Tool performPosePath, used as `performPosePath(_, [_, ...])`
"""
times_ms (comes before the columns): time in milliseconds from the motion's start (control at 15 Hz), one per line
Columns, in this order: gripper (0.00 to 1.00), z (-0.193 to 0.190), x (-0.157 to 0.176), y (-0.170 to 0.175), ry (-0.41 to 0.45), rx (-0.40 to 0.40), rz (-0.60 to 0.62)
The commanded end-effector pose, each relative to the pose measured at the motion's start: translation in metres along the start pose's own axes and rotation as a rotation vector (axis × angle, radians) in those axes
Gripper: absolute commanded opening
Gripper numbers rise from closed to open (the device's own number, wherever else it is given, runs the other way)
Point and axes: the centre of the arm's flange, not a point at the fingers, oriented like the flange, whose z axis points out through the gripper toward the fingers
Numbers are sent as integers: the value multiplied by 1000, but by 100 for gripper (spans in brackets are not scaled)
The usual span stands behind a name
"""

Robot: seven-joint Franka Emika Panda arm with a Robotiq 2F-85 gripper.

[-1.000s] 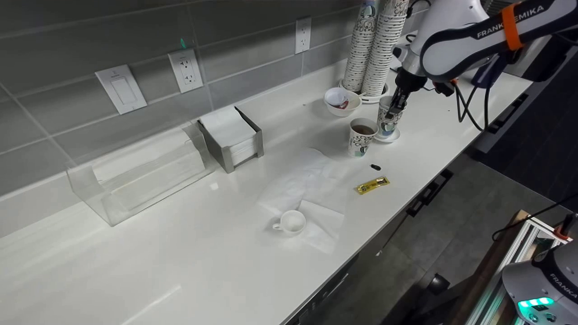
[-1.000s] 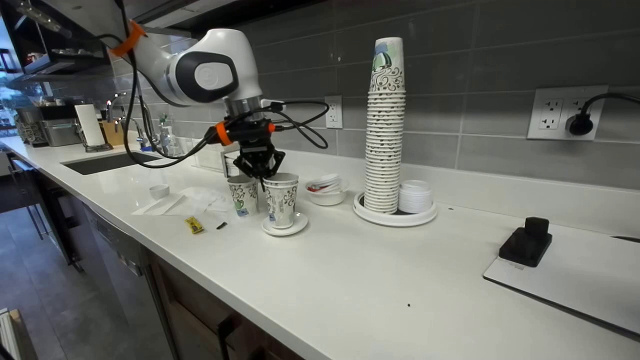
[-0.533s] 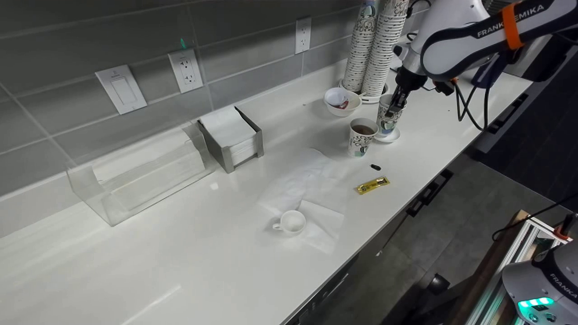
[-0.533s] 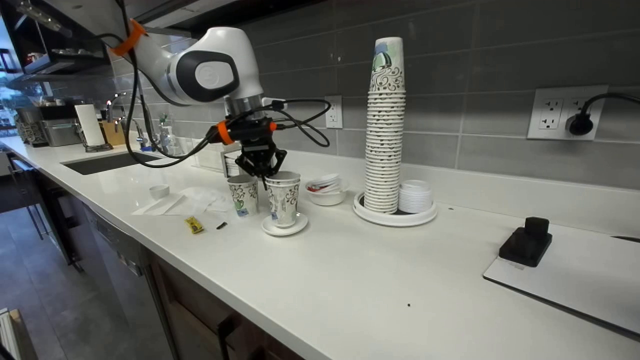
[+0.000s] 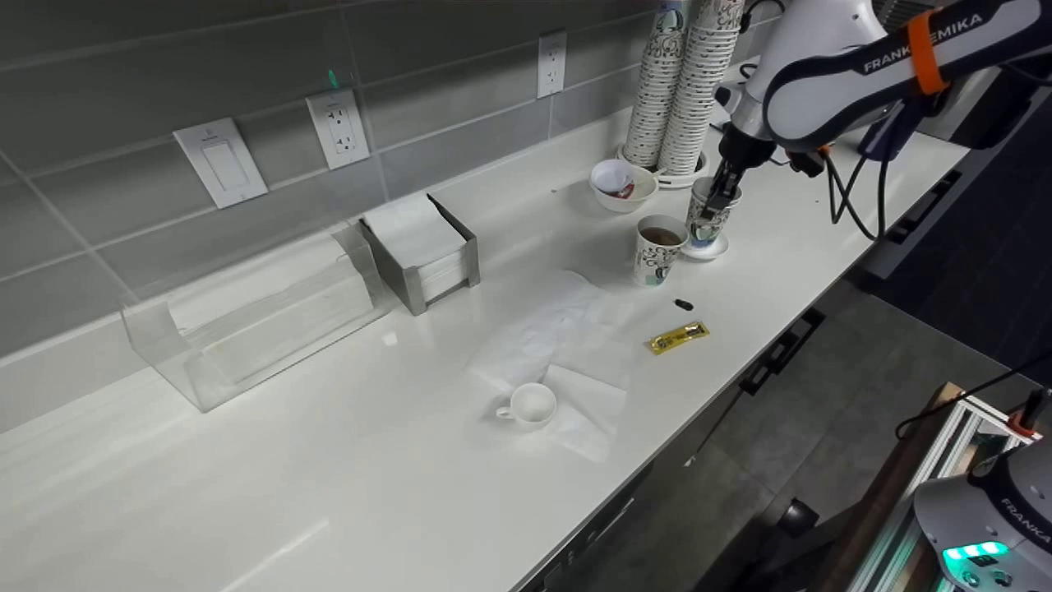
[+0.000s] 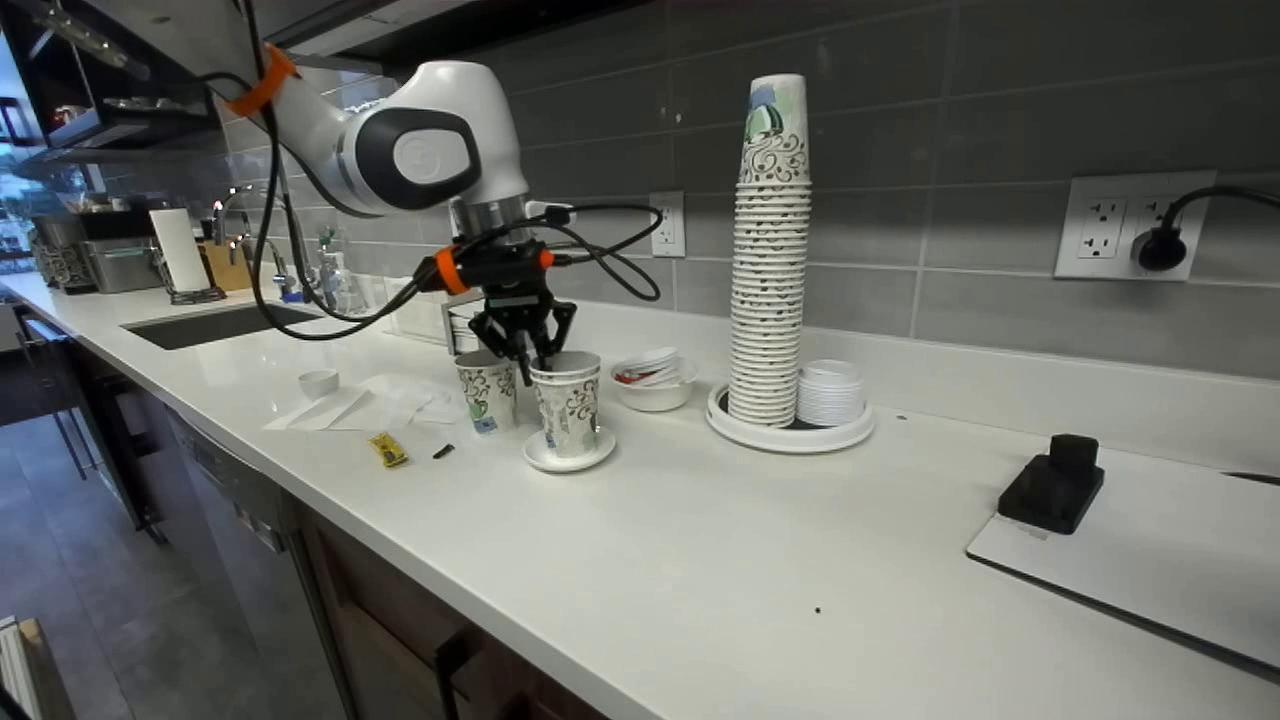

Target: Put the cup on the cup lid

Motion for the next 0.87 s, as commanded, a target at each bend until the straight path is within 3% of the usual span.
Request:
performPosePath(0, [58, 1, 2, 5, 4, -14, 18])
performPosePath(400, [98, -44, -13, 11, 59, -31, 35])
performPosePath(667, [100, -101, -41, 27, 138, 28, 77])
performPosePath(733, [100, -118, -52, 32, 197, 77, 83])
performPosePath(800, [100, -85, -26, 26, 136, 19, 81])
